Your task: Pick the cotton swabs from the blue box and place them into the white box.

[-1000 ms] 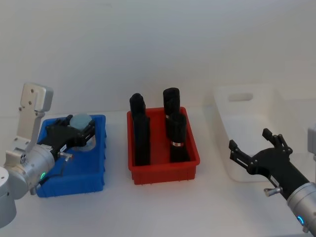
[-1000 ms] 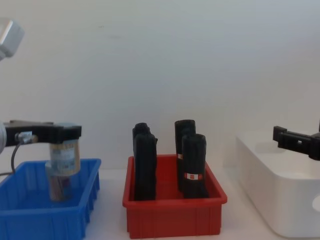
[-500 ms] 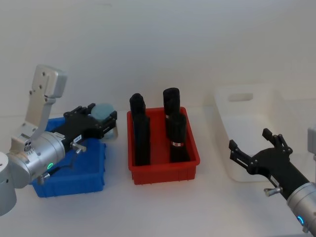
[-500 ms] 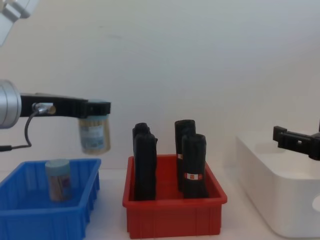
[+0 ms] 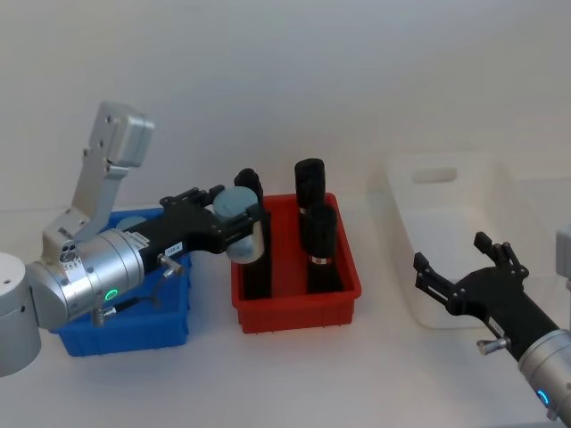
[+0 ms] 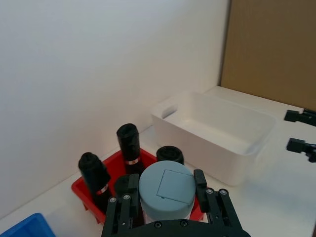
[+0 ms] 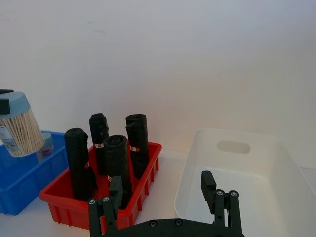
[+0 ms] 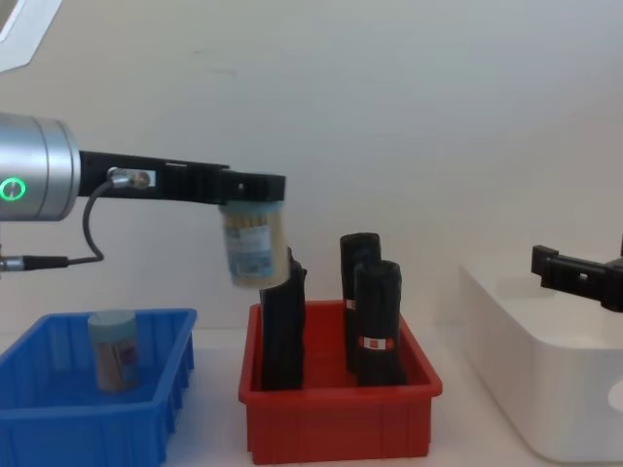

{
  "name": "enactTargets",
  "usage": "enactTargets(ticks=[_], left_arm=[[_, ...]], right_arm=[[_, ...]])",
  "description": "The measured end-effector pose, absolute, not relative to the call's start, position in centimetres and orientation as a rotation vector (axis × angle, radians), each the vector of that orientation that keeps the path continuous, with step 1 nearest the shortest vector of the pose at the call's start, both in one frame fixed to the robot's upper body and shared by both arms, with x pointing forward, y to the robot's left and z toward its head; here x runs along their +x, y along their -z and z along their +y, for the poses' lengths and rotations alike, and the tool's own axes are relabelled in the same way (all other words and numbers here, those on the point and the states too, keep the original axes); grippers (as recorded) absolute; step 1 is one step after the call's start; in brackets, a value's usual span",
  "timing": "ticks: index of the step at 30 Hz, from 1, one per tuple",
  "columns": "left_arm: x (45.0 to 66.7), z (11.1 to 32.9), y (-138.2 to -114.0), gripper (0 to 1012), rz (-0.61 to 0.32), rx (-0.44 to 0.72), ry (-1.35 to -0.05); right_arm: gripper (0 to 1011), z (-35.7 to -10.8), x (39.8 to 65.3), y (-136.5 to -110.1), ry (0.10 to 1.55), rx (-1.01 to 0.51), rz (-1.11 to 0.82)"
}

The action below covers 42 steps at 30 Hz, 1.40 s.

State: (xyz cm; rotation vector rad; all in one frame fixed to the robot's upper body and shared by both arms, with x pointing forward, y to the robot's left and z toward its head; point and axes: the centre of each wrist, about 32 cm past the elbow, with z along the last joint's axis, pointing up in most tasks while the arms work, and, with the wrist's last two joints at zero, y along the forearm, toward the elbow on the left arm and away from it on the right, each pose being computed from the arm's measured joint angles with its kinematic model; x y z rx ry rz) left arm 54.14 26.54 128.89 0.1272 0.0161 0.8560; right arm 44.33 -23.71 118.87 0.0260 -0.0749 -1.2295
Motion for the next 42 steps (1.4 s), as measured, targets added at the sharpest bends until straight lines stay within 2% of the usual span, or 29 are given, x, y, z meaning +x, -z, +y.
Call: enactTargets(ticks=[6,19,42], left_arm=[[54.3,26.0,-129.3,663,0.031,0.122,-0.781],[54.4,25.5,-129.7,661,0.042,0.117,-0.718],[54.5,25.2,-129.9,663,0.048,0.114,-0.686]], right_arm=[[1001,-23.7,44.3,-118.9,1.229,0.026,-0.075],[1001,-23.4,44.4,-118.9,1.207,0.012,-0.082],[1001,-18.9,46.2,-120.4,0.985,-0.129,-0.12]])
